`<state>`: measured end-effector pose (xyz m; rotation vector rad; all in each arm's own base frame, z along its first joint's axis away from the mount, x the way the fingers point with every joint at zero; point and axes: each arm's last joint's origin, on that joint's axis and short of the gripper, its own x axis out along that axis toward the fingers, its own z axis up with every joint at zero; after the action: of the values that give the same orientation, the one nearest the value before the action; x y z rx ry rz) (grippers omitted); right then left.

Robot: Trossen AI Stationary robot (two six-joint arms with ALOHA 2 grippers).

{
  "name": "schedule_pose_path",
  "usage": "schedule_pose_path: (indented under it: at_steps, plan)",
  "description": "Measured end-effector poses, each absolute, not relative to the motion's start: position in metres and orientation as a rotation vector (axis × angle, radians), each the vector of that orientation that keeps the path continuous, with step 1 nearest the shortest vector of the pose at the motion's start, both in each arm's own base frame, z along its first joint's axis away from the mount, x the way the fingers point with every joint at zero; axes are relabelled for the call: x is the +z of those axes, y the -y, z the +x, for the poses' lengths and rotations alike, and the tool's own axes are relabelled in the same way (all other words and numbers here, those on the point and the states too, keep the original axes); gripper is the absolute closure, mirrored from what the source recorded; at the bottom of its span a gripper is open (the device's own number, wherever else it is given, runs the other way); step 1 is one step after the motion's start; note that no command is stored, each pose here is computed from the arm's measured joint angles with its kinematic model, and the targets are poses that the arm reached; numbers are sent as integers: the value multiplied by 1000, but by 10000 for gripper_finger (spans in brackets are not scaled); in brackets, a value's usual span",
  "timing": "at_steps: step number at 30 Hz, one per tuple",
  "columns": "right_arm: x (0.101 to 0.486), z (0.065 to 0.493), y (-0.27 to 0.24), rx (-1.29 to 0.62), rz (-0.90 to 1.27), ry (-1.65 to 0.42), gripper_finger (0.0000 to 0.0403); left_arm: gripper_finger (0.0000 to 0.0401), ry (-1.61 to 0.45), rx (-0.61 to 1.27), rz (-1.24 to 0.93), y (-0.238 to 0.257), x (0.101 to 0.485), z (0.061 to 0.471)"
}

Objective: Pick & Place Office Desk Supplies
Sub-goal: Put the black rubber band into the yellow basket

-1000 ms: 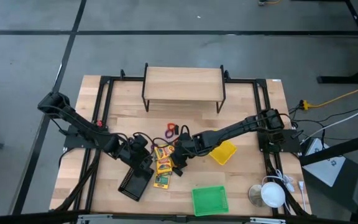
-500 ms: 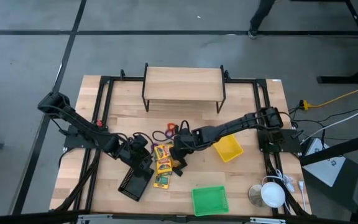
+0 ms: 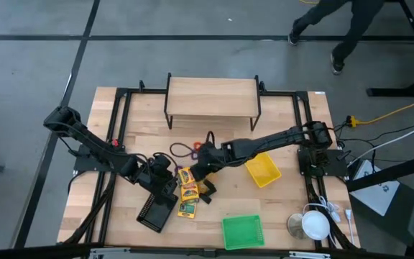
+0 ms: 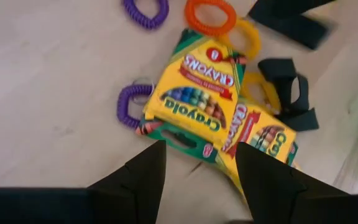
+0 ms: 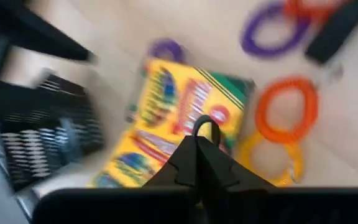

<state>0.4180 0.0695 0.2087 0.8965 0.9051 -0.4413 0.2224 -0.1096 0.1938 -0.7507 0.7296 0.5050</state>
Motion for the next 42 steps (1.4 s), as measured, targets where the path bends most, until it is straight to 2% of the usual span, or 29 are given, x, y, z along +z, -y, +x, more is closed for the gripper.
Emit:
schedule_pose_path:
  at_steps: [4,8,14,19,24,31,42]
  plan:
    - [251,417,-62,-440,838,-831,401,212,-691,511,-755,109,195,224]
    - [286,395,-53,-526,783,-802,402,212,-658,536,-772,109,196,225]
    - [333,338,-50,-568,748,-780,402,212,-560,551,-763,108,202,227]
    - [351,278,-57,-647,766,-796,402,212,-525,541,-713,106,207,227]
    - [315,237,-66,-748,878,-894,403,212,-487,522,-679,103,214,227]
    - [244,218,-79,-839,969,-1043,403,212,-445,459,-644,93,225,236]
    - [202,206,-70,-932,966,-1073,402,212,-345,375,-623,71,240,255]
